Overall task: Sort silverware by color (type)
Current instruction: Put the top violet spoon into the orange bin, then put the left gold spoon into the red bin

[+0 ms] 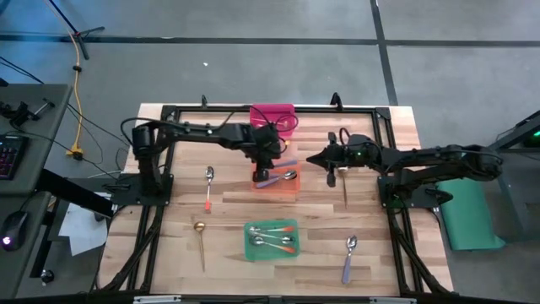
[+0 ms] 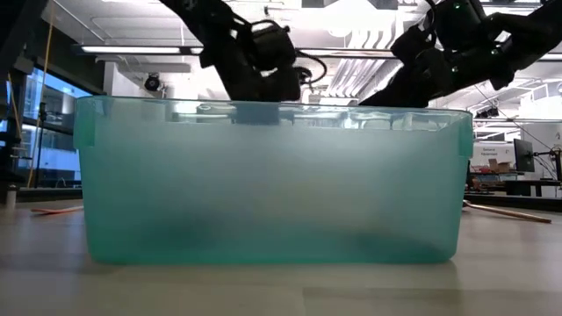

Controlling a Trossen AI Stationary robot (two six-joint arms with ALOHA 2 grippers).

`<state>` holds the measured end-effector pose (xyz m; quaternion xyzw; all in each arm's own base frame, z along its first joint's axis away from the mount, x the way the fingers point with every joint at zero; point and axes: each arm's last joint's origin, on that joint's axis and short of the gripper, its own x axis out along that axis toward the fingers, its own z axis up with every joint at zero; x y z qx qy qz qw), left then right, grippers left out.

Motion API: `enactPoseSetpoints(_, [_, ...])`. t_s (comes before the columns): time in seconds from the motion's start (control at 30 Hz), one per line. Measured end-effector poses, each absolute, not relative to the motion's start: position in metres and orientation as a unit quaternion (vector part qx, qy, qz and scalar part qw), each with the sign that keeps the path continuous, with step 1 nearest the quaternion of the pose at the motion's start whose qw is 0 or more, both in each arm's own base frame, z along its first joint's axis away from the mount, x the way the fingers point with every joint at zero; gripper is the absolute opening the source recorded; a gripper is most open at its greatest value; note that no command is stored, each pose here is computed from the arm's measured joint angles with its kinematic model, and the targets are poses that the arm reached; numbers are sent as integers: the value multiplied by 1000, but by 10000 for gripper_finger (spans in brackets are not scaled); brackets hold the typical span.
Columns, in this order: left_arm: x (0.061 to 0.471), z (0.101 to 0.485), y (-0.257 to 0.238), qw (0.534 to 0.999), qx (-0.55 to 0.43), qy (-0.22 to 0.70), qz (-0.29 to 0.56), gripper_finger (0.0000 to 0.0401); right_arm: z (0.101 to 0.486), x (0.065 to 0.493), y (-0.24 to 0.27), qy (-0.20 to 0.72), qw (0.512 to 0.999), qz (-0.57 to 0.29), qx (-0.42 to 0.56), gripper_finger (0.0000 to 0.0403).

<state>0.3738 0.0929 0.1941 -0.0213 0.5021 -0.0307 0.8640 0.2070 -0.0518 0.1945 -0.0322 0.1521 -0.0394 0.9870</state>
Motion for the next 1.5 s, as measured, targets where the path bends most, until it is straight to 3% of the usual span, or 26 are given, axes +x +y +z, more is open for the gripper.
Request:
enactPoseSetpoints(0.3, [375,168,94,838,-33,543,-34,5,195,207,-52,151,987,-40,-32,0])
enactPoseSetpoints(0.6, [375,169,95,843,-34,537,-27,44,194,206,-52,155,987,-43,-18,0])
enactPoseSetpoints(0.8, [373,176,92,839,-5,544,8,34,194,206,-52,158,986,-44,-12,0])
enactPoseSetpoints(1.0, [369,182,86,873,15,488,10,5,193,206,-52,160,986,-46,-9,0])
enactPoseSetpoints(1.23, [334,196,77,922,12,386,38,2,196,207,-52,145,988,-46,-31,0])
enactPoseSetpoints(1.5, [281,211,52,936,-28,335,107,1,204,214,-54,89,994,-49,-43,0])
